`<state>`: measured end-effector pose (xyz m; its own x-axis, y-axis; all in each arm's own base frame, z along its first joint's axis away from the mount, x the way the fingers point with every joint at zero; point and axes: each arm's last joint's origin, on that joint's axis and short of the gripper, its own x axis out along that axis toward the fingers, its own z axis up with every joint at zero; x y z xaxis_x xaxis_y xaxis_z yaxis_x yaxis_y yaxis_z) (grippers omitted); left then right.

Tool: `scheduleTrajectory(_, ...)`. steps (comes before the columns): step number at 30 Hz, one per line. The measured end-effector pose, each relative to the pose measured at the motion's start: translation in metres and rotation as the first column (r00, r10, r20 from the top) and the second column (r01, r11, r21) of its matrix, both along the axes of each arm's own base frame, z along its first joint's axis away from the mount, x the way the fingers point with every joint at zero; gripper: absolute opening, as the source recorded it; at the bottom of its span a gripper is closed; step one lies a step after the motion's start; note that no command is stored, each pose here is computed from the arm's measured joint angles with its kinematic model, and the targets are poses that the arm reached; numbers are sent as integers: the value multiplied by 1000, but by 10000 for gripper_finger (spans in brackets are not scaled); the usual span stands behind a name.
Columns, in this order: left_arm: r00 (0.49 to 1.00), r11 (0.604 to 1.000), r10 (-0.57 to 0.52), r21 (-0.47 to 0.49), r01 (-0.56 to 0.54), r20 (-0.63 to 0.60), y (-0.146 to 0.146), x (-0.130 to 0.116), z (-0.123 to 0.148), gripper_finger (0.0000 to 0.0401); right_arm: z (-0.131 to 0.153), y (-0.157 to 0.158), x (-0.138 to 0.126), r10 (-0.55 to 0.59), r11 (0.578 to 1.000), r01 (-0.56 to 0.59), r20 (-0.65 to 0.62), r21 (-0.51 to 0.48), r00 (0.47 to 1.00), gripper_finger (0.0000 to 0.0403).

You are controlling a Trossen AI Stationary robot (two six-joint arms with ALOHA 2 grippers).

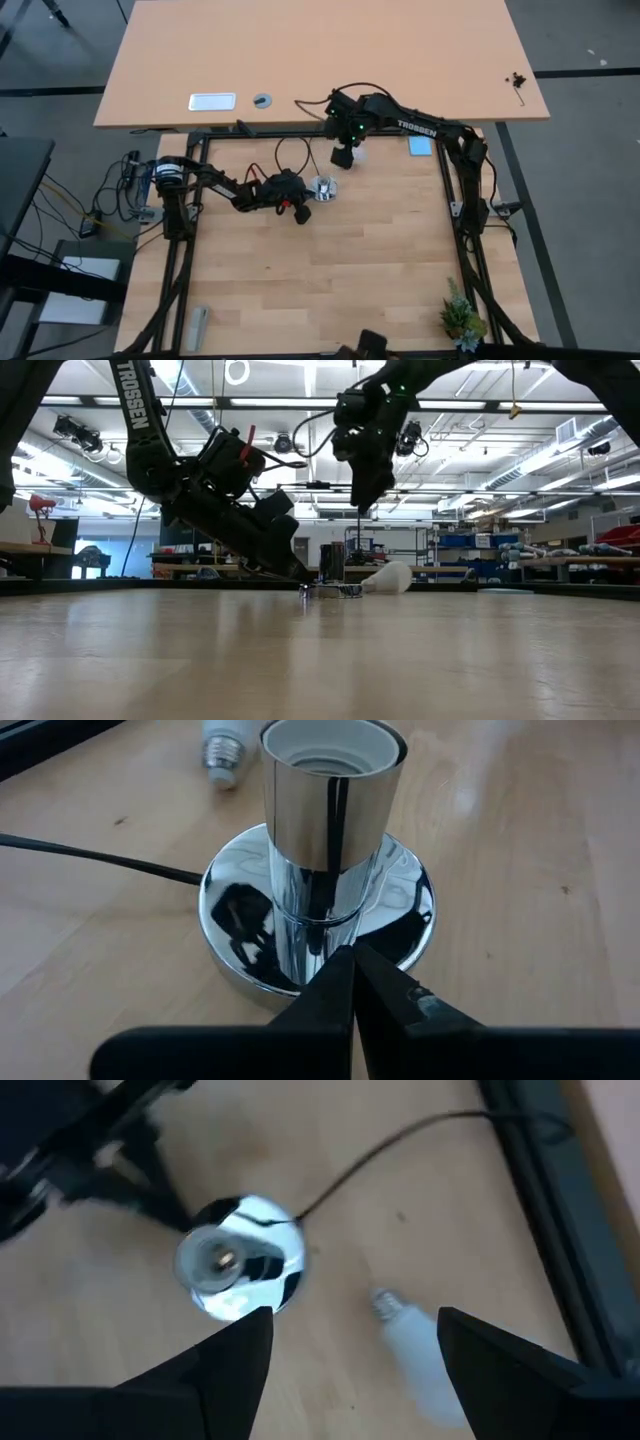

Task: Screw lightbulb
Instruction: Insert the lightbulb into the lamp

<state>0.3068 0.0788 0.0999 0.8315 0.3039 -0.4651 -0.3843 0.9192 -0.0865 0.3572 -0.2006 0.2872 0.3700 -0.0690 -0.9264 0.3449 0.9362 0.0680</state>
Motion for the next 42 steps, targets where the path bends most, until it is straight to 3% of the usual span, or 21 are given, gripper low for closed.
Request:
scheduleTrajectory(4, 1000, 1000, 5, -14, -4, 10, 0, 0, 0, 13, -15, -15, -13, -188, 981, 190, -53, 41, 981, 282)
scheduleTrajectory(7, 1000, 1000, -4, -22, 4, 14, 0, 0, 0, 13, -38, -22, -26, -246, 965, 256, -141, 56, 959, 282)
scheduleTrajectory(12, 999, 999, -27, -34, 28, 19, -1, 1, 0, 13, -74, -18, -42, -132, 984, 157, -252, 81, 959, 286)
scheduleTrajectory(20, 999, 998, -41, -39, 42, 25, -2, 1, 1, 13, -106, 12, -36, 8, 987, 34, -260, 157, 966, 291)
scheduleTrajectory(26, 999, 998, -42, -36, 43, 24, -2, 1, 1, 13, -106, 34, -25, 0, 985, 46, -268, 166, 963, 288)
scheduleTrajectory(32, 999, 998, -42, -35, 43, 24, -2, 1, 1, 13, -81, 53, -26, -52, 983, 90, -231, 158, 972, 284)
scheduleTrajectory(38, 999, 999, -46, -27, 47, 21, -2, 1, 1, 13, -53, 67, -23, -234, 953, 251, -111, 170, 966, 281)
scheduleTrajectory(42, 999, 999, -45, -6, 45, 14, -1, 1, 1, 13, -52, 86, -6, -212, 968, 215, -35, 130, 977, 276)
